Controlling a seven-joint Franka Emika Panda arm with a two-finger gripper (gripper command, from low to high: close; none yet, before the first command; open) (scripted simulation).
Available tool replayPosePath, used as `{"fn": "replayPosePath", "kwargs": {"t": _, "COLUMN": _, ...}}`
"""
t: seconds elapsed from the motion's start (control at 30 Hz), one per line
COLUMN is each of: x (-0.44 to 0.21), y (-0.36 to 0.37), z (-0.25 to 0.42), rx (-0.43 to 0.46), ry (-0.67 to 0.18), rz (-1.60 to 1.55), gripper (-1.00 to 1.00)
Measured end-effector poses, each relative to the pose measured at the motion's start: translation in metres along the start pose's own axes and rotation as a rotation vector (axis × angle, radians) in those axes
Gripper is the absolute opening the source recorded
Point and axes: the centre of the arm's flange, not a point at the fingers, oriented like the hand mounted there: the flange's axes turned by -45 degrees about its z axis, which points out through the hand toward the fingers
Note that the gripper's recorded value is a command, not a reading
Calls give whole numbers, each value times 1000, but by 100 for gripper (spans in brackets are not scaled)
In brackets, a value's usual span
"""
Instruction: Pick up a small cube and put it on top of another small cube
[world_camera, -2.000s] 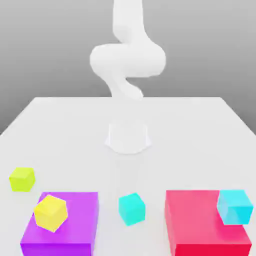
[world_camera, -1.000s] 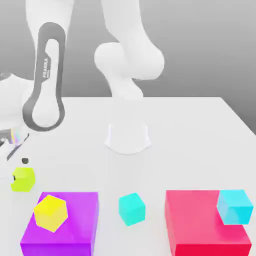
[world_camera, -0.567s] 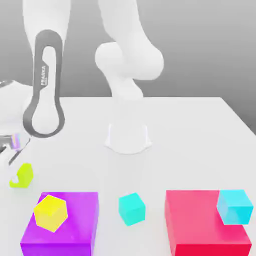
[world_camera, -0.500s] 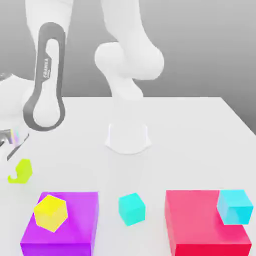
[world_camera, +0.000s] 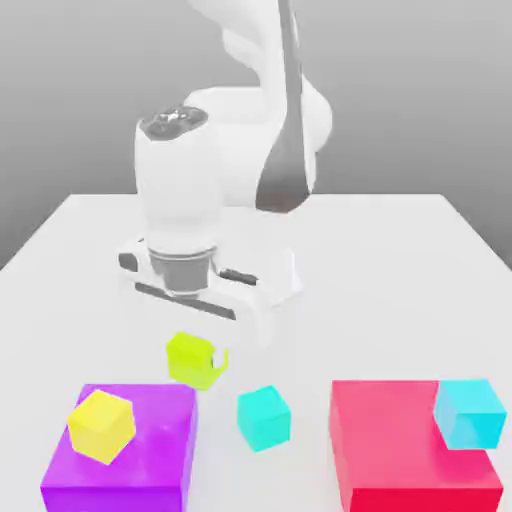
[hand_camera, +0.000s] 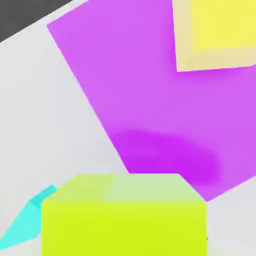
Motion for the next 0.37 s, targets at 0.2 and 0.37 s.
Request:
{"fn": "replayPosePath", "kwargs": {"t": 0.2, "x": -7, "y": -25, "z": 43, "rx": -22, "ry": 6, "rz": -125, "gripper": -100}}
{"fn": "replayPosePath", "kwargs": {"t": 0.37, "x": -9, "y": -26, "z": 59, "rx": -14, "ry": 4, "rz": -126, "gripper": 100}}
